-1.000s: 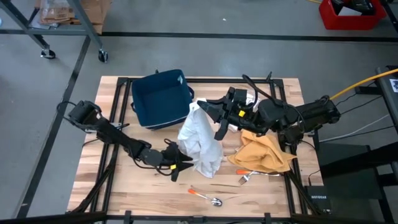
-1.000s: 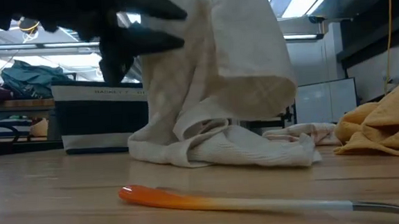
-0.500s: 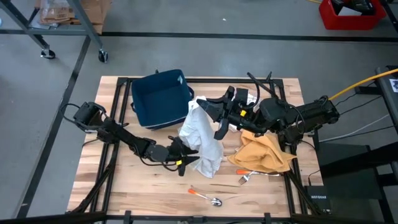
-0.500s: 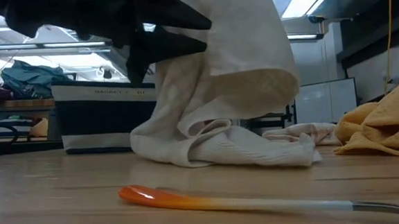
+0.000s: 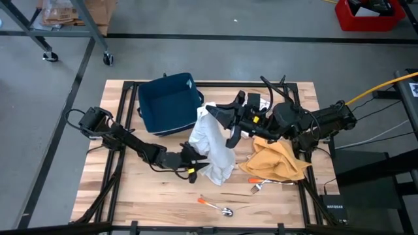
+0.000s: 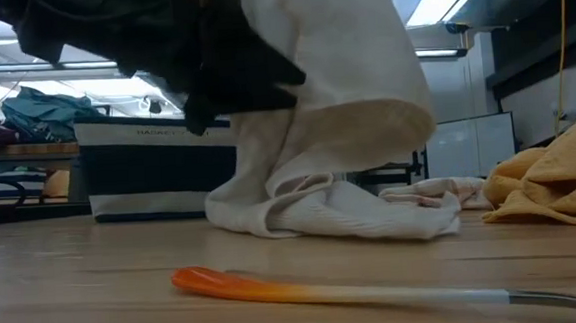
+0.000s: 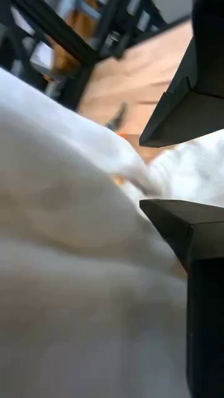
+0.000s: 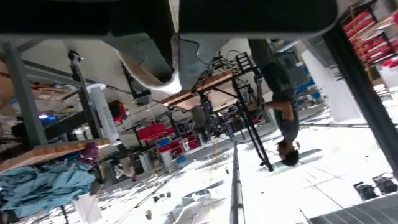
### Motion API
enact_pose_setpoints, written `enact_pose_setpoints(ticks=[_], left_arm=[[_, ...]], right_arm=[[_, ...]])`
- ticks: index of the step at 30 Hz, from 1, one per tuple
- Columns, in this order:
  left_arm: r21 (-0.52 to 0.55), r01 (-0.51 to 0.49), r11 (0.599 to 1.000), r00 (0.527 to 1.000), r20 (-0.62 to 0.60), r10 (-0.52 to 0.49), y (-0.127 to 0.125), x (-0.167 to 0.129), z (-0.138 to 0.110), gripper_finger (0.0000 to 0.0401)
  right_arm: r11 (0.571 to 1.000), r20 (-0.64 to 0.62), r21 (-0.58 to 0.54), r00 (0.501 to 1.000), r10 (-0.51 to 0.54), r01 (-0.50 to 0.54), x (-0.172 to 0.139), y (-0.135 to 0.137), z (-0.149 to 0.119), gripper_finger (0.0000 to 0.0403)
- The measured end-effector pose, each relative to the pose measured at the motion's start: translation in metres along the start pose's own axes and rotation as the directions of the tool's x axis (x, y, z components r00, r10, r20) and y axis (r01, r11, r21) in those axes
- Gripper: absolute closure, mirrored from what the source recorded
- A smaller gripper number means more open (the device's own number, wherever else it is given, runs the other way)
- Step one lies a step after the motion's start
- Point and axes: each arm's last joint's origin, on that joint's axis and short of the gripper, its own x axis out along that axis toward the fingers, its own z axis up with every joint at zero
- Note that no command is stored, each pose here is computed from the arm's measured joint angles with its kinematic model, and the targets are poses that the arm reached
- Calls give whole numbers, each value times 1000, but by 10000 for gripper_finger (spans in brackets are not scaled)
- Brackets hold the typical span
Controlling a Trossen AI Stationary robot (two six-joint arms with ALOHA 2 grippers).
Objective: Fold towel
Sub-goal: Fold the left white patterned towel
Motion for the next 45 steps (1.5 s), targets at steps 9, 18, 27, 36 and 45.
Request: enact_pose_setpoints(ticks=[9,18,27,36,45], left_arm=[[34,-14,999,1000,-19,14,2,0,-2,263],[127,28,991,998,49,-35,-3,0,6,263],[113,138,984,990,-16,-137,-8,-2,2,346],[-66,281,957,960,32,-280,-39,-37,17,398],[-87,465,881,864,261,-431,-49,-139,98,400]], right_arm=[[999,-2,4,999,34,-34,0,1,0,399],[999,-1,5,999,34,-34,0,1,1,399],[999,4,-10,999,35,-35,0,1,1,399],[992,71,-123,997,39,-31,-6,1,16,400],[966,132,-258,991,36,-1,-24,-3,46,401]])
